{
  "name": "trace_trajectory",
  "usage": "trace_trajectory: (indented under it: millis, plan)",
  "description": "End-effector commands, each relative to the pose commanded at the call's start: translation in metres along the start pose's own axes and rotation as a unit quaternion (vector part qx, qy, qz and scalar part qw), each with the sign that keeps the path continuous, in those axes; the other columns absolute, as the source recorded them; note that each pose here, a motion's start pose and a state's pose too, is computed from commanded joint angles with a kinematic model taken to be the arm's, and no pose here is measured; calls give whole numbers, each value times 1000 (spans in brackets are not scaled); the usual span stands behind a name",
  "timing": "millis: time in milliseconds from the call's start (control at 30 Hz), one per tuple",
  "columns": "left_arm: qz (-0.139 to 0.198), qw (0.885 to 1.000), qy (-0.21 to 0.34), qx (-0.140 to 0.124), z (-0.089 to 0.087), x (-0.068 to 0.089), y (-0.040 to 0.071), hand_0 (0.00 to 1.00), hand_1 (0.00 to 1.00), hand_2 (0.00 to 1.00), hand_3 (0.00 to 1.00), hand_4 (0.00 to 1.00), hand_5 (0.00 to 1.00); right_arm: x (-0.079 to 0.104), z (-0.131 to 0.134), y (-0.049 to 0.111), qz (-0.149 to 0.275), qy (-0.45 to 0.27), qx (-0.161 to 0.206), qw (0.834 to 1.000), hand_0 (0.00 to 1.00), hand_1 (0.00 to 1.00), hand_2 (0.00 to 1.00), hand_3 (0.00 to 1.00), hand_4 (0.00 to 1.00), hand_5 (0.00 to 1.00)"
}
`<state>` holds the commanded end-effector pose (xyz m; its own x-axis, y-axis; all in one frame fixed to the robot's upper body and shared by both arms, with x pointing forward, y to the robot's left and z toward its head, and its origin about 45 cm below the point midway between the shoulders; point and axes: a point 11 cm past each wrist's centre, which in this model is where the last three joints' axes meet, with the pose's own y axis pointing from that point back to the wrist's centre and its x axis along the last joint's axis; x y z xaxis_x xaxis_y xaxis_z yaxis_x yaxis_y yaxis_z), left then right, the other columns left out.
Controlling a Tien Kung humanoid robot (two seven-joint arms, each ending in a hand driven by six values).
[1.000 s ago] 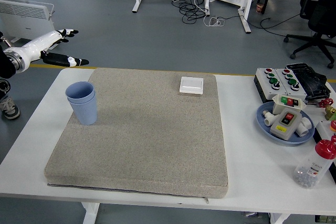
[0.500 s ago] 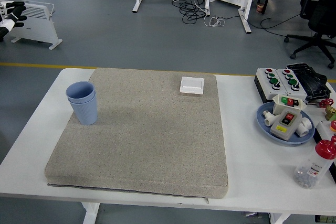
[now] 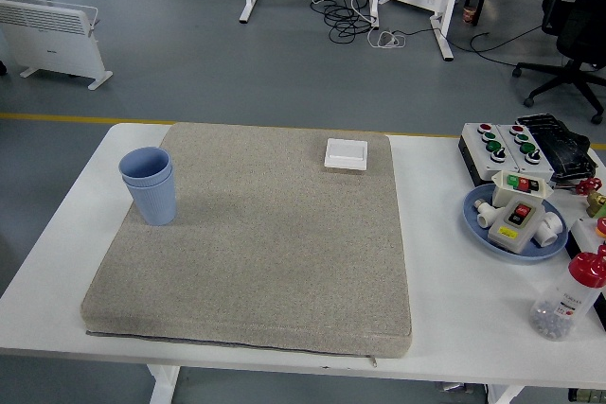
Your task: Push cup pick cup insert cup
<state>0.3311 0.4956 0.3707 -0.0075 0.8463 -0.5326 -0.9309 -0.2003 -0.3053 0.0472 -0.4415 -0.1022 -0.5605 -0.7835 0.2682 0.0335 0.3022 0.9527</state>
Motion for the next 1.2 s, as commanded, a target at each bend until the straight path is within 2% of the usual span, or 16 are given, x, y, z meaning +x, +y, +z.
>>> trace_trajectory:
  millis: [133, 167, 333, 367, 533, 567, 733, 900, 1067, 1200]
  plan:
    - [8, 1000, 15, -10, 6, 9, 11, 717, 731, 784, 710, 626, 832, 1, 1, 0, 1, 2, -2, 1000, 724, 650, 649, 577, 123, 464]
    - [10, 1000, 22, -10, 6, 12, 14, 733, 744, 797, 739, 630, 998, 1, 2, 0, 1, 2, -3, 1000, 724, 650, 649, 577, 123, 463]
    - [21, 998, 60, -7, -4, 24, 26, 733, 744, 797, 739, 630, 998, 1, 4, -1, 2, 3, -5, 1000, 724, 650, 649, 577, 123, 463]
    - [23, 998, 66, -6, -6, 25, 28, 761, 779, 847, 781, 629, 998, 1, 5, -1, 3, 3, -6, 1000, 724, 649, 648, 577, 123, 465]
    - [37, 996, 86, -13, -11, 32, 34, 761, 779, 847, 781, 629, 998, 1, 6, -1, 3, 3, -7, 1000, 724, 649, 648, 577, 123, 465]
    - [38, 995, 88, -15, -12, 32, 35, 767, 787, 858, 807, 624, 998, 1, 6, -1, 3, 3, -7, 1000, 724, 649, 649, 577, 124, 466]
    - [41, 994, 95, -20, -15, 34, 36, 767, 787, 858, 807, 624, 998, 1, 6, -1, 1, -2, -7, 1000, 724, 649, 649, 577, 124, 466]
    - [51, 993, 109, -12, -26, 36, 38, 769, 791, 860, 810, 622, 998, 0, 7, -1, -1, -9, -7, 1000, 724, 648, 648, 577, 125, 467]
    - [57, 991, 123, 4, -36, 36, 37, 771, 792, 866, 817, 623, 998, -1, 7, -1, -2, -12, -6, 1000, 724, 648, 648, 577, 125, 467]
    - [66, 987, 139, 36, -48, 35, 36, 784, 808, 880, 830, 624, 998, -1, 7, -1, -2, -10, -6, 1000, 724, 648, 648, 577, 125, 469]
